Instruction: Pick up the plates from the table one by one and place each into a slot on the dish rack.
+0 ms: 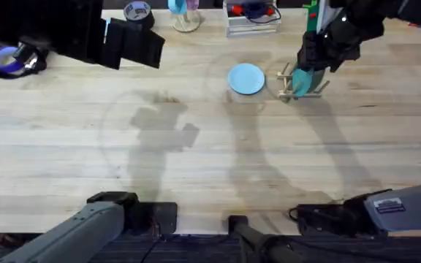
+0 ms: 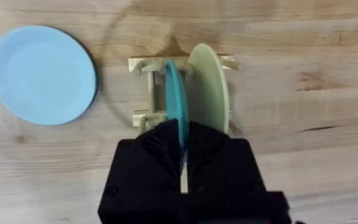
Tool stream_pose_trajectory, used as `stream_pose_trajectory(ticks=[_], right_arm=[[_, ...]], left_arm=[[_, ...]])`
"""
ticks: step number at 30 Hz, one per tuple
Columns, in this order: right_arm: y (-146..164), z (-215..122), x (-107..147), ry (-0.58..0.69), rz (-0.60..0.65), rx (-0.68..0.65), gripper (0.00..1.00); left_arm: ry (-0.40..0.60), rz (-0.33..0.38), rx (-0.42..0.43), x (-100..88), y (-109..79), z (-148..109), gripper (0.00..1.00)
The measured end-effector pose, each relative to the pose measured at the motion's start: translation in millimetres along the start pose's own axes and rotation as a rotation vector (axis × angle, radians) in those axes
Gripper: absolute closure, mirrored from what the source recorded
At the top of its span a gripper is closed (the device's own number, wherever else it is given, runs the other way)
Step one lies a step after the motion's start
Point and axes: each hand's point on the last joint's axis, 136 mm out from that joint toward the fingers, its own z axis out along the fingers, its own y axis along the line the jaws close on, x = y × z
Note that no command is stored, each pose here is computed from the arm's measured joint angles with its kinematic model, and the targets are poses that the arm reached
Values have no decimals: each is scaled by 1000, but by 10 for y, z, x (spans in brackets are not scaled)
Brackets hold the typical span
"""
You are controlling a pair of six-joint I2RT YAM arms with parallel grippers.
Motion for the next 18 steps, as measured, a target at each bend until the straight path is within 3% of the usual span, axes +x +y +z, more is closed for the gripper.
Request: stream_pose_trajectory(ticks=[9, 18], right_arm=[[9, 0, -13, -5, 4, -5, 760], [9, 0, -14, -6, 4, -4, 750]], left_arm=[[0, 0, 0, 0, 0, 0, 8], [0, 0, 0, 0, 0, 0, 8]])
